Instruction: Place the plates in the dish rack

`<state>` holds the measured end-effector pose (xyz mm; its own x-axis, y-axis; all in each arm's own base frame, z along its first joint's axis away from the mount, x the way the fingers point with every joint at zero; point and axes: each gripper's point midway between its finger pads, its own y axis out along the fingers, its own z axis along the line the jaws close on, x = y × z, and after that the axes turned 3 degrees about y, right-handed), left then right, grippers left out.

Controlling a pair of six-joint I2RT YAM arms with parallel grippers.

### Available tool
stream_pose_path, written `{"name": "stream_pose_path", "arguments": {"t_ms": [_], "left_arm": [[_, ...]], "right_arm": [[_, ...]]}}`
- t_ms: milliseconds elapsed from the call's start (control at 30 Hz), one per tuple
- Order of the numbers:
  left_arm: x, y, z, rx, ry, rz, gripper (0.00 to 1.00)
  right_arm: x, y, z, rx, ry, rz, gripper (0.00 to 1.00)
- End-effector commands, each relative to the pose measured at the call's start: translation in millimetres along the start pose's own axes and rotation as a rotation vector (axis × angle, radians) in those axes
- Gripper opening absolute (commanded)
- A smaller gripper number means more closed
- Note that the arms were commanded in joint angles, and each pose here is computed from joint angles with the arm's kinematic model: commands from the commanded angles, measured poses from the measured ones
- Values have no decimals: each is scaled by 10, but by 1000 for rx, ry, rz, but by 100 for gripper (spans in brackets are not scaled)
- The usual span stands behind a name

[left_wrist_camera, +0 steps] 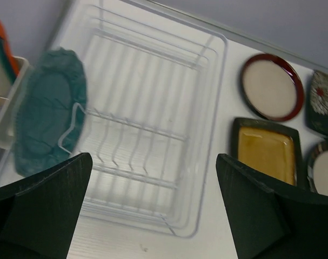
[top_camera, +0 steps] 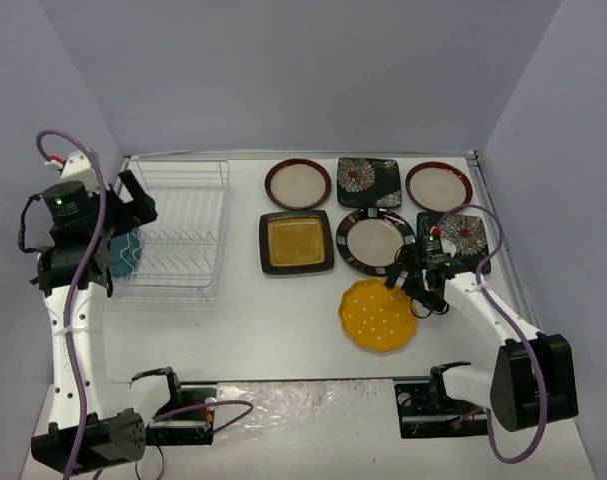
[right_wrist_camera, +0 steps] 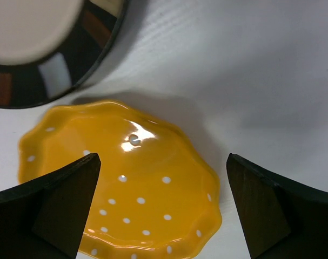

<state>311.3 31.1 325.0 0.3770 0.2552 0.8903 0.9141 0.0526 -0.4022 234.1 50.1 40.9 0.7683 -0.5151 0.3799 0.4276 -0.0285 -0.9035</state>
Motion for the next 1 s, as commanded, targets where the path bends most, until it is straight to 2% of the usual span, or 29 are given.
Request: {"name": "stream_pose_path", "arguments": {"t_ms": [0, 200, 333, 500, 633, 767, 967], "left_arm": [[-192, -194, -491, -161, -40, 36, 97], [-426, -371, -844, -286, -74, 76, 97], [-539, -454, -959, -331, -88, 107, 97], [-642, -559, -1059, -372, -124, 129, 97], [-824, -607, -1176, -423, -173, 177, 97], [-998, -649, -1281, -459, -219, 221, 97], [-1354, -660, -1470, -479, -249, 295, 97]], "right_arm": [[-150, 110, -167, -71, 89, 15, 100], [-498, 226, -66, 11, 80, 102, 99], [-766, 188, 320, 154, 34, 136, 87], [-994, 114, 647, 211, -28, 143, 82], [-1097, 90, 893, 244, -95, 134, 74], [-1122, 113, 1034, 250, -131, 129, 67], [-1189, 222, 924, 228, -170, 132, 54]]}}
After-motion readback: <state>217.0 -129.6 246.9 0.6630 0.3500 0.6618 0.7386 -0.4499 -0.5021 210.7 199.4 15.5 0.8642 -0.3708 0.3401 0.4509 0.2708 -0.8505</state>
